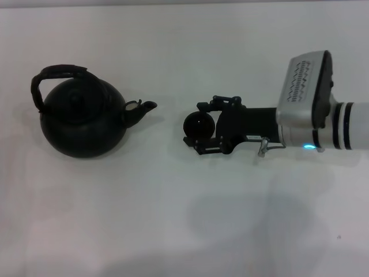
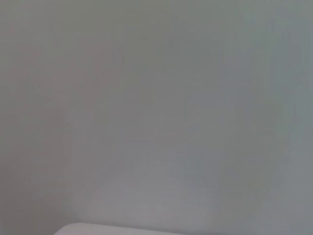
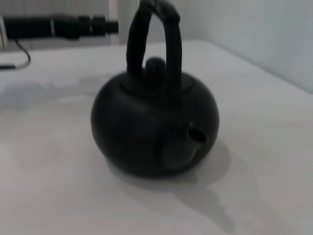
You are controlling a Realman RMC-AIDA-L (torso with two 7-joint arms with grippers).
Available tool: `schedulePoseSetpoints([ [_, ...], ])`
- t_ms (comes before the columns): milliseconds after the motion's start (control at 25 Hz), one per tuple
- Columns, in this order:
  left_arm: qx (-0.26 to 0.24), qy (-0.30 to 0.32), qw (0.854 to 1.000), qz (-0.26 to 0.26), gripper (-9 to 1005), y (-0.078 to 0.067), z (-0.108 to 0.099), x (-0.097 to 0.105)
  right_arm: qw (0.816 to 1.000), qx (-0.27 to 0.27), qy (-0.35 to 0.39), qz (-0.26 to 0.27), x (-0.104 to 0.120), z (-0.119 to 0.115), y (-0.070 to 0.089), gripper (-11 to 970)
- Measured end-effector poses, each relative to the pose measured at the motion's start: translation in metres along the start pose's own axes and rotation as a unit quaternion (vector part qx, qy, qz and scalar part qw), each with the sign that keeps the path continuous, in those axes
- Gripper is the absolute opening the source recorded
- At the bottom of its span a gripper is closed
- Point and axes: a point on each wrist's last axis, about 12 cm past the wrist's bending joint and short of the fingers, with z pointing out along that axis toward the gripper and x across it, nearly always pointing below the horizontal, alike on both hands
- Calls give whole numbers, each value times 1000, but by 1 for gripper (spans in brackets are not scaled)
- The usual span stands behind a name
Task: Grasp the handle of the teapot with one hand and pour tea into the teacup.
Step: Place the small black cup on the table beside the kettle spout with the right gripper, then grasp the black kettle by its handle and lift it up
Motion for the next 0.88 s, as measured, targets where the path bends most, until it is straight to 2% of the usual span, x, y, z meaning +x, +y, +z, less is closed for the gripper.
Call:
schedulePoseSetpoints([
  [480, 1, -13, 1000, 1, 710, 1, -6, -2, 996, 22, -72, 39, -6, -26, -16, 864],
  [880, 62, -49, 997, 14, 710, -5, -32, -7, 976, 126, -156, 88, 12, -92, -41, 865],
])
